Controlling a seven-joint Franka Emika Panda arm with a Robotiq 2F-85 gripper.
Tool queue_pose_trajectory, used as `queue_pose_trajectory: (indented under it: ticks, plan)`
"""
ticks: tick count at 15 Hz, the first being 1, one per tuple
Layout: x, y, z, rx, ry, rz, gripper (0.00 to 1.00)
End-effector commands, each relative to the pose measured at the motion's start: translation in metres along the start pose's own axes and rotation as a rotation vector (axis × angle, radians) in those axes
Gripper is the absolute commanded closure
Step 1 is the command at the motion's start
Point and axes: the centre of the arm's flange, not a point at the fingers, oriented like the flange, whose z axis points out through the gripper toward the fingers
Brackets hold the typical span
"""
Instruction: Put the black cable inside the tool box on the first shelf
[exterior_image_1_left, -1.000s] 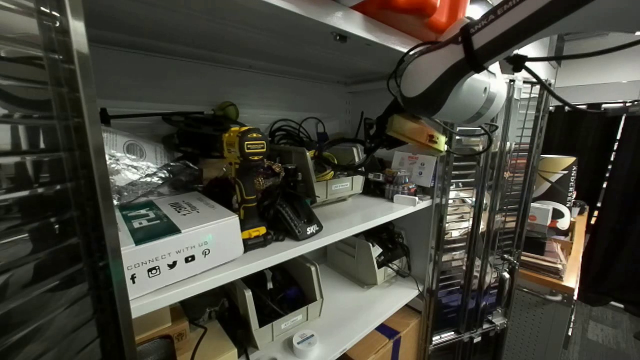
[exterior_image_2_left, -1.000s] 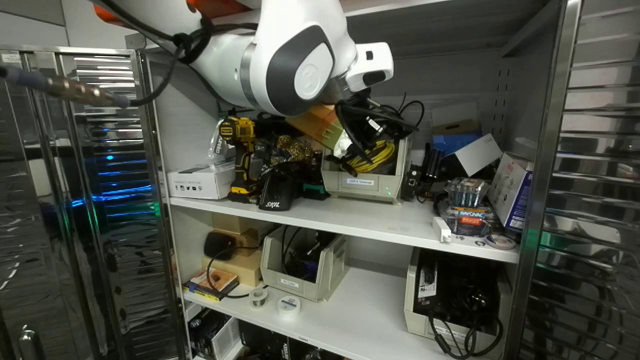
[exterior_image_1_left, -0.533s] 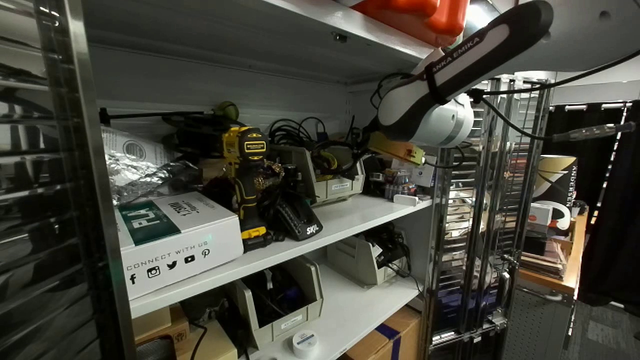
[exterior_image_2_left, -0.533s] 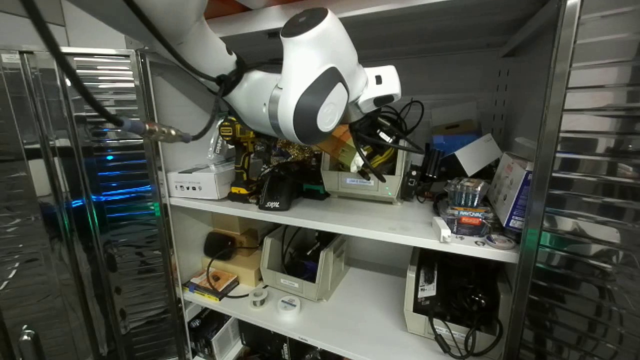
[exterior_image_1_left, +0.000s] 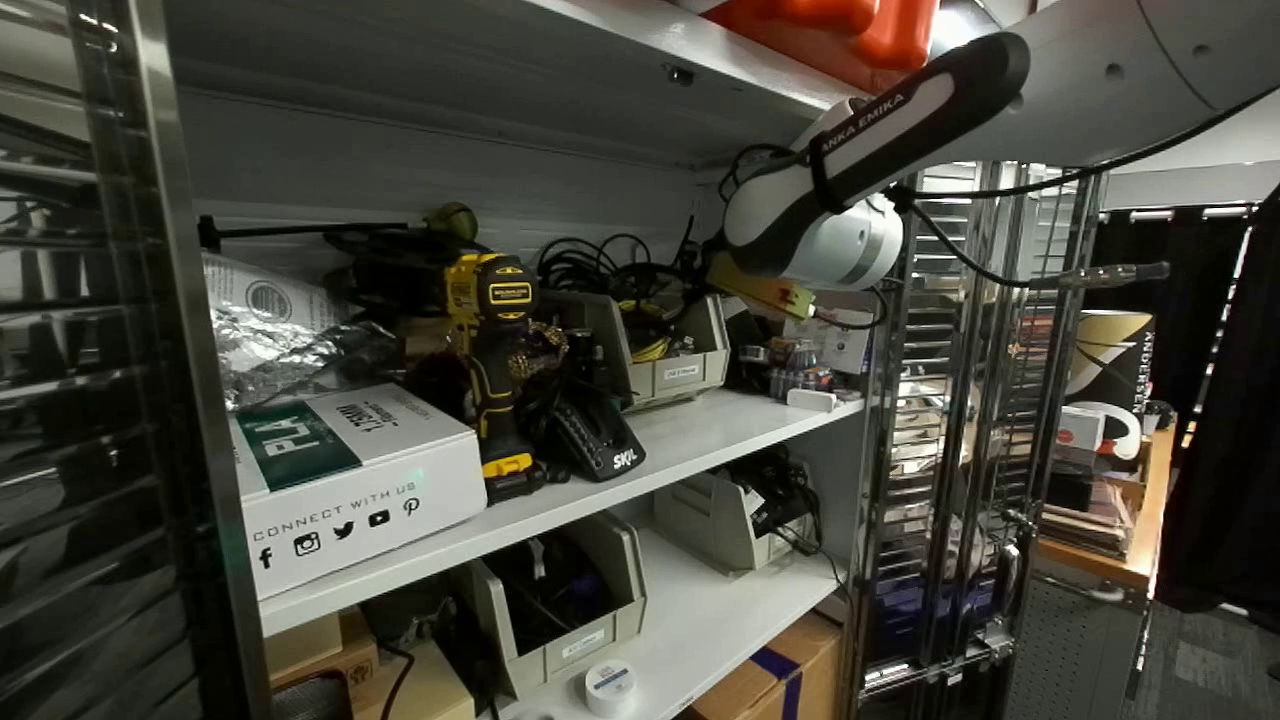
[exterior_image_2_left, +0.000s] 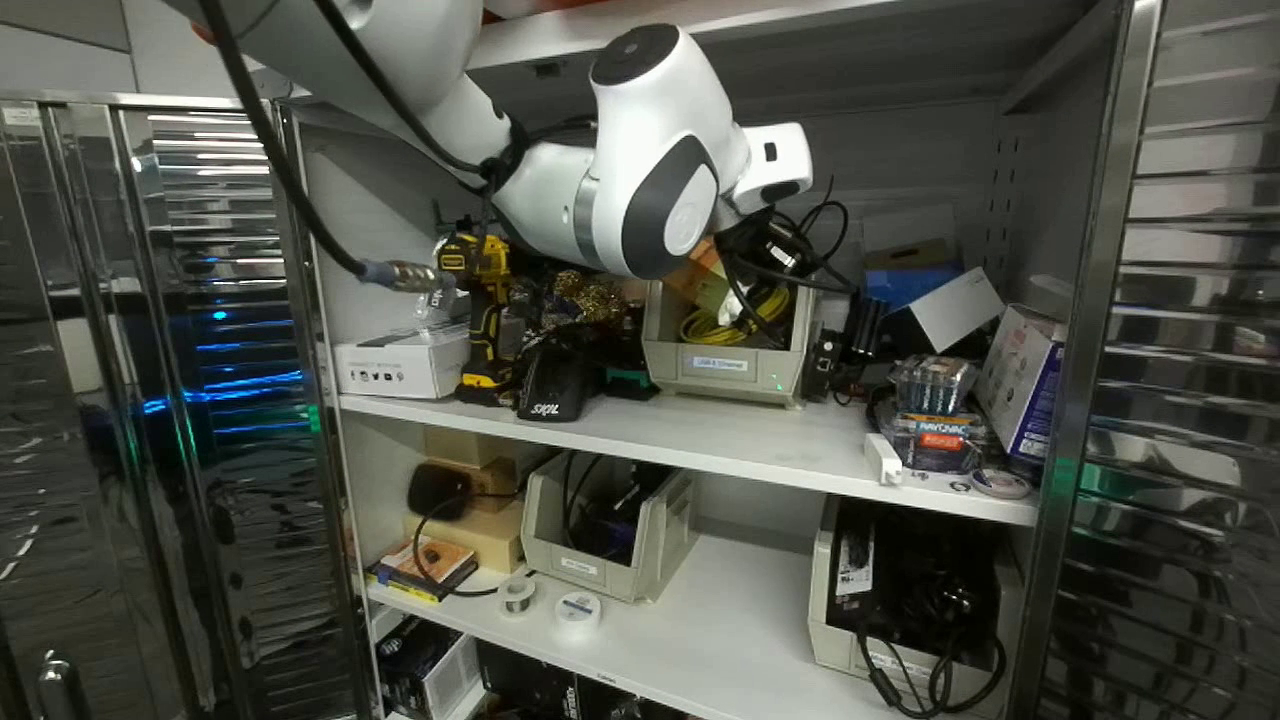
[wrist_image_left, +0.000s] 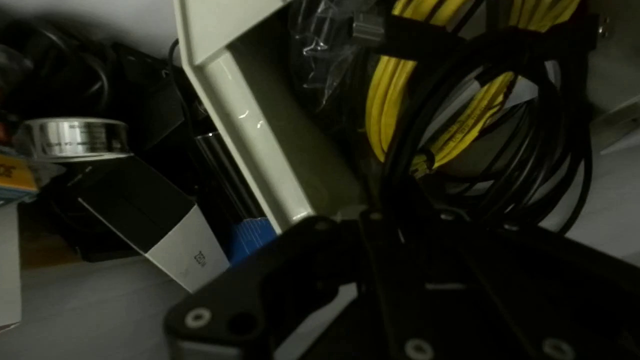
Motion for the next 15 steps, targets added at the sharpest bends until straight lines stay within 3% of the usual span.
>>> queue_pose_trajectory:
  ticks: [1, 4, 5, 6, 8, 11, 15]
  plan:
    - [0.012, -0.013, 0.034, 0.036, -0.002, 0.028, 0.93]
    - [0.005, -0.023, 0.053, 0.063, -0.044, 0.037, 0.93]
    - [0.003, -0.028, 0.055, 0.073, -0.071, 0.023, 0.88]
    - [0.002, -0.029, 0.053, 0.076, -0.080, 0.016, 0.63]
    - [0.002, -0.023, 0.040, 0.056, -0.085, 0.001, 0.55]
    - [0.005, -0.006, 0.006, -0.004, -0.066, -0.024, 0.32]
    - [0.008, 0.010, -0.050, -0.061, -0.133, -0.064, 0.02]
